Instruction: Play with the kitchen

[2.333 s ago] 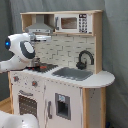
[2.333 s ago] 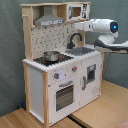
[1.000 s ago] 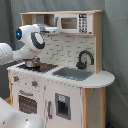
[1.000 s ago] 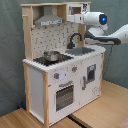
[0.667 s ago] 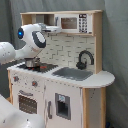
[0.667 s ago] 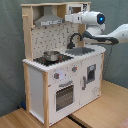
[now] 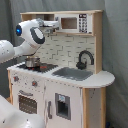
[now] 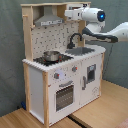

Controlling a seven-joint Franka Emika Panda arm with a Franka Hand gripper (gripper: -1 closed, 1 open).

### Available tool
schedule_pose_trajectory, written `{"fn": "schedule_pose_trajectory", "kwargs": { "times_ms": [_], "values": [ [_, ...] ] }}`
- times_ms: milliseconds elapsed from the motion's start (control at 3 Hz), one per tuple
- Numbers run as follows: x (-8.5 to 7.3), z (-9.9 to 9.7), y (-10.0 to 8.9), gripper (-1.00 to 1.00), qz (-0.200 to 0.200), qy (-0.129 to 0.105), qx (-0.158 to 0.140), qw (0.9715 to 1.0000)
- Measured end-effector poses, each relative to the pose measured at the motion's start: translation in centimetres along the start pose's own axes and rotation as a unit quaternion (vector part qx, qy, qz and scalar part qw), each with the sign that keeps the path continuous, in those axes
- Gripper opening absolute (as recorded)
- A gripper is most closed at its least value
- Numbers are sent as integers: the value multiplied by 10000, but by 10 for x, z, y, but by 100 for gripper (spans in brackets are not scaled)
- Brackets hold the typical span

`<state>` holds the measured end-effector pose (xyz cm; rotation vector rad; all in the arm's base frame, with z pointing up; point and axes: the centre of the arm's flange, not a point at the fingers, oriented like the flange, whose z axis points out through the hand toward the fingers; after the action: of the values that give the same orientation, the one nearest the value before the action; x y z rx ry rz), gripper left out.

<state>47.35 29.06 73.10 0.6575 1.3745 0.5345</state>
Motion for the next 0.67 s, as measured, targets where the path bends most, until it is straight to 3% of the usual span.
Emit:
{"fn": "schedule_pose_trajectory", "kwargs": {
  "times_ms": [333,667],
  "values": [
    [-3,-19,-2,100,6,-41,-28,10000],
    [10,-44,-4,100,10,19,-88,10000]
  ]
}}
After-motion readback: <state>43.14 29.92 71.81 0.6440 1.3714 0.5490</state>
